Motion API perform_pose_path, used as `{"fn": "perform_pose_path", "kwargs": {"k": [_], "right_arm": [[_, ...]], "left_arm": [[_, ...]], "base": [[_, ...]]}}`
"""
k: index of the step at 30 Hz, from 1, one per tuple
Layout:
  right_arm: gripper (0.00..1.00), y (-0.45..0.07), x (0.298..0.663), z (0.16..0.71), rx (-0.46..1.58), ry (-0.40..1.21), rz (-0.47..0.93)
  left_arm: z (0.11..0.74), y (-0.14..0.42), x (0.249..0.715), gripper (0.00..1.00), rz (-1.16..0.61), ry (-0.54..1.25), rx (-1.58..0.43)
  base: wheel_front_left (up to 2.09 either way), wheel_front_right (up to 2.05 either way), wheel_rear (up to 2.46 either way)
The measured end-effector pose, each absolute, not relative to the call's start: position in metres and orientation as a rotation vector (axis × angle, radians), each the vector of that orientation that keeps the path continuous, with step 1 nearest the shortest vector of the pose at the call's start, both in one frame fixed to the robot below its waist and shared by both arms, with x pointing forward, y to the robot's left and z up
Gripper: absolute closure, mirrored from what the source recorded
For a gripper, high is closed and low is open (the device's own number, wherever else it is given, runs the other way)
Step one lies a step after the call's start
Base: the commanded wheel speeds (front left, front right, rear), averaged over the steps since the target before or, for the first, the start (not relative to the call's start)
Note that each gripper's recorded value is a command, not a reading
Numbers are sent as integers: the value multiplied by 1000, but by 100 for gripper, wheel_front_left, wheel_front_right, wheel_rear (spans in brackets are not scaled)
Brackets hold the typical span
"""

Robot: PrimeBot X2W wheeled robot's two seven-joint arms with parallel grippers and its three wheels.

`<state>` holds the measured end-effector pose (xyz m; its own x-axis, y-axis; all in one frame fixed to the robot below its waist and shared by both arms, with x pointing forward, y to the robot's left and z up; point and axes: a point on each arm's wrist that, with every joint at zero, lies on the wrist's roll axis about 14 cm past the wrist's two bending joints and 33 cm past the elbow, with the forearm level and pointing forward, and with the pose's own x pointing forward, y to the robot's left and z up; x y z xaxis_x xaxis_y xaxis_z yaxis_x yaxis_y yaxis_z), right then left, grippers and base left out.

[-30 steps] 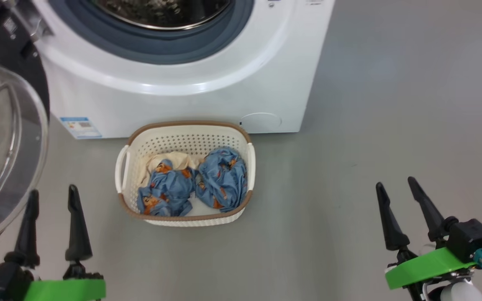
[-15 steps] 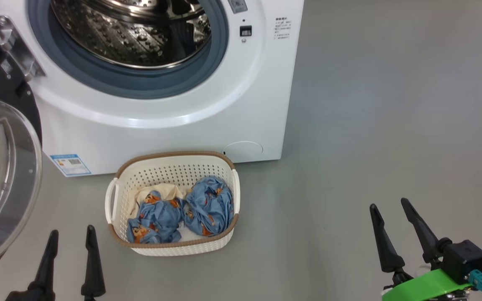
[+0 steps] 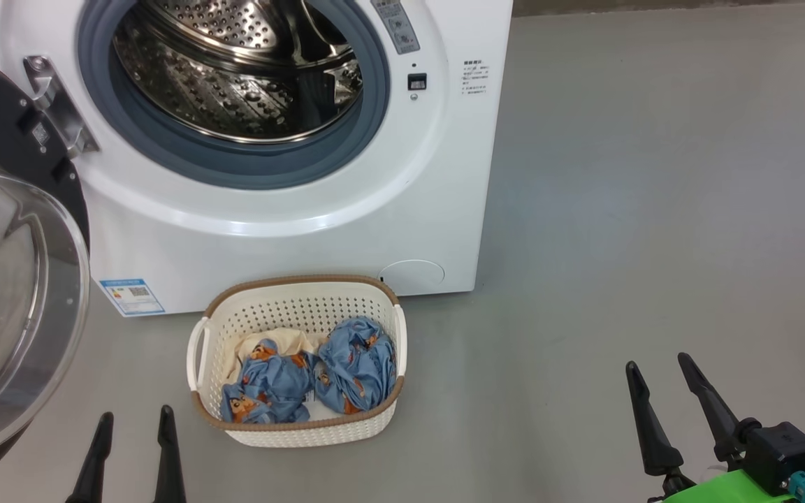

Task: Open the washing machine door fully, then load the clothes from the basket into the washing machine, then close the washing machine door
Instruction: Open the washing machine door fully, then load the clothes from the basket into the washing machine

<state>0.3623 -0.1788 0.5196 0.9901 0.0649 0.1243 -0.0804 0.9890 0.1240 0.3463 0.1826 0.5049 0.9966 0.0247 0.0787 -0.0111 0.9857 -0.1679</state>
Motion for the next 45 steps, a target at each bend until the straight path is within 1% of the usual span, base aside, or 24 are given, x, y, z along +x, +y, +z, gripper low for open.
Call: {"fn": "perform_pose_path", "kwargs": {"k": [26,33,45], "right_arm": [[0,-174,366,519,132,-119,85],[0,-175,367,517,132,-113,81],[0,-173,372,510,134,-93,86]], "left_arm": [[503,185,344,0,30,-73,-166],[500,189,344,0,42,-65,-164],[499,197,348,0,67,-64,-162]], "base": [[6,-5,-1],[114,-103,-11],[178,-173,-4]]}}
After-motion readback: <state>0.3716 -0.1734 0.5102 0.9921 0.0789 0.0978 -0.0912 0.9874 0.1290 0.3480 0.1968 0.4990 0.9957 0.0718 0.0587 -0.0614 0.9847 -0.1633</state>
